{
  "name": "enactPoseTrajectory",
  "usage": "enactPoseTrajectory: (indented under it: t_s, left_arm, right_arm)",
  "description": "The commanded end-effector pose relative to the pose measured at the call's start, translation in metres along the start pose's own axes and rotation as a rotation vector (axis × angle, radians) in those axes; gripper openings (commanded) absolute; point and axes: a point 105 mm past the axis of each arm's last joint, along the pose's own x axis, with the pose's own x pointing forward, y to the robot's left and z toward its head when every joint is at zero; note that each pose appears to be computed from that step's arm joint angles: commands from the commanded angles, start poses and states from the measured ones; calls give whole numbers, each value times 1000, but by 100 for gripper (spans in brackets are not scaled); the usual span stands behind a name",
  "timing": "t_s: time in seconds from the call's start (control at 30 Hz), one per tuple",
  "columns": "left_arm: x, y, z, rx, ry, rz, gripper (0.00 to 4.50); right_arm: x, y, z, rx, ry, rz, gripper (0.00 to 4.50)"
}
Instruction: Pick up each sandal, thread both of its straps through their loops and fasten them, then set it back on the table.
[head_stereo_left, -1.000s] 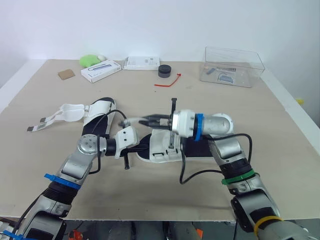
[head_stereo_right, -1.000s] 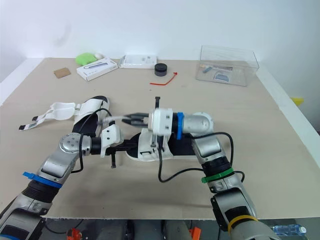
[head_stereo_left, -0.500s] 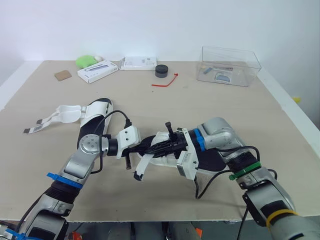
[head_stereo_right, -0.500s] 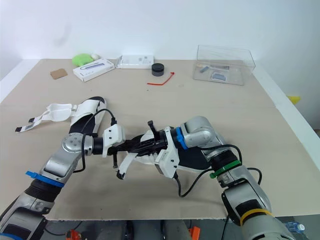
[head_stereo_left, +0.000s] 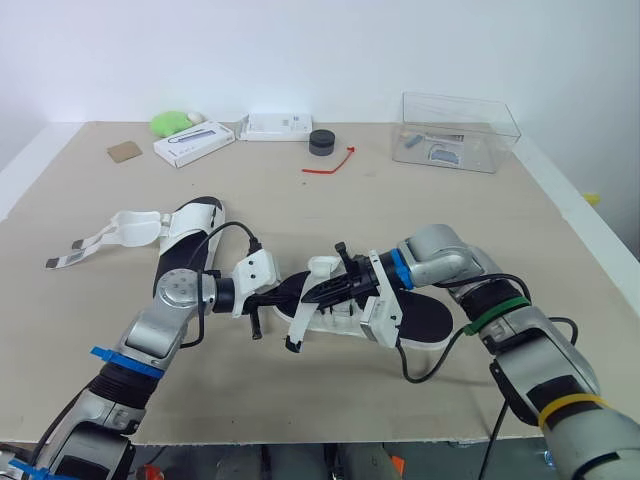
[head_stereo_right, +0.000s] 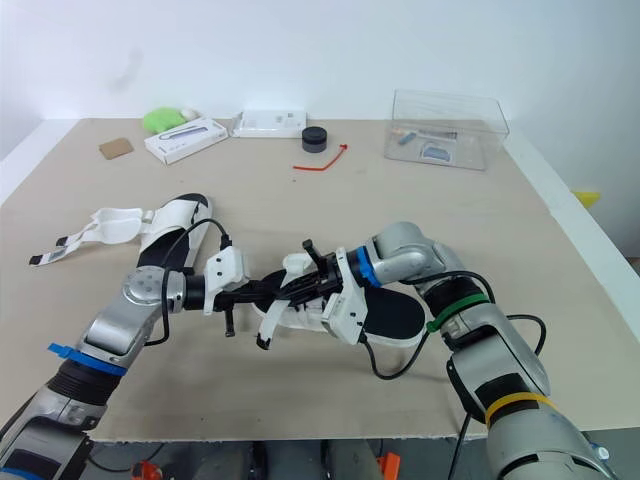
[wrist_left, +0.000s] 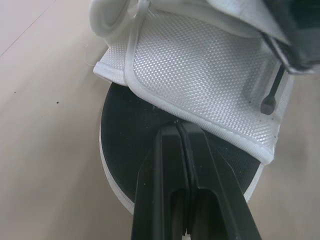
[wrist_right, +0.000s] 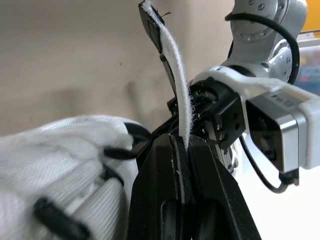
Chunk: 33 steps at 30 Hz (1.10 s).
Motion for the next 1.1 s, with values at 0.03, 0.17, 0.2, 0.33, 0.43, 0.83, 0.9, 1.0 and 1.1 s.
enactPoseTrajectory:
  t_s: [0.03, 0.17, 0.2, 0.33, 0.43, 0.83, 0.9, 1.0, 1.1]
  left_arm:
    - [1, -11, -15, -35, 56, -40, 0]
    - [2, -11, -15, -33, 60, -41, 0]
    - [2, -11, -16, -33, 60, -41, 0]
    - [1, -11, -17, -31, 66, -42, 0]
    - [1, -12, -17, -32, 69, -45, 0]
    - [1, -13, -20, -40, 77, -56, 0]
    - [1, -13, -20, -40, 78, -58, 0]
    - [1, -13, -19, -38, 79, -61, 0]
    - [1, -12, -20, -36, 84, -61, 0]
  right_arm:
    - [-4, -10, 0, 33, -4, -39, 100]
    - [-8, -17, 7, 89, -24, -111, 289]
    - [-10, -19, 8, 106, -25, -127, 337]
    - [-20, -15, 14, 164, -9, -136, 414]
    - [-30, -9, 17, 205, 20, -135, 414]
    - [-56, -22, 38, 1158, -1, -434, 414]
    - [-49, -19, 48, 1332, -53, -405, 414]
    - [-41, -5, 60, 1551, -89, -302, 414]
    - [-38, 9, 67, 1695, -77, -207, 414]
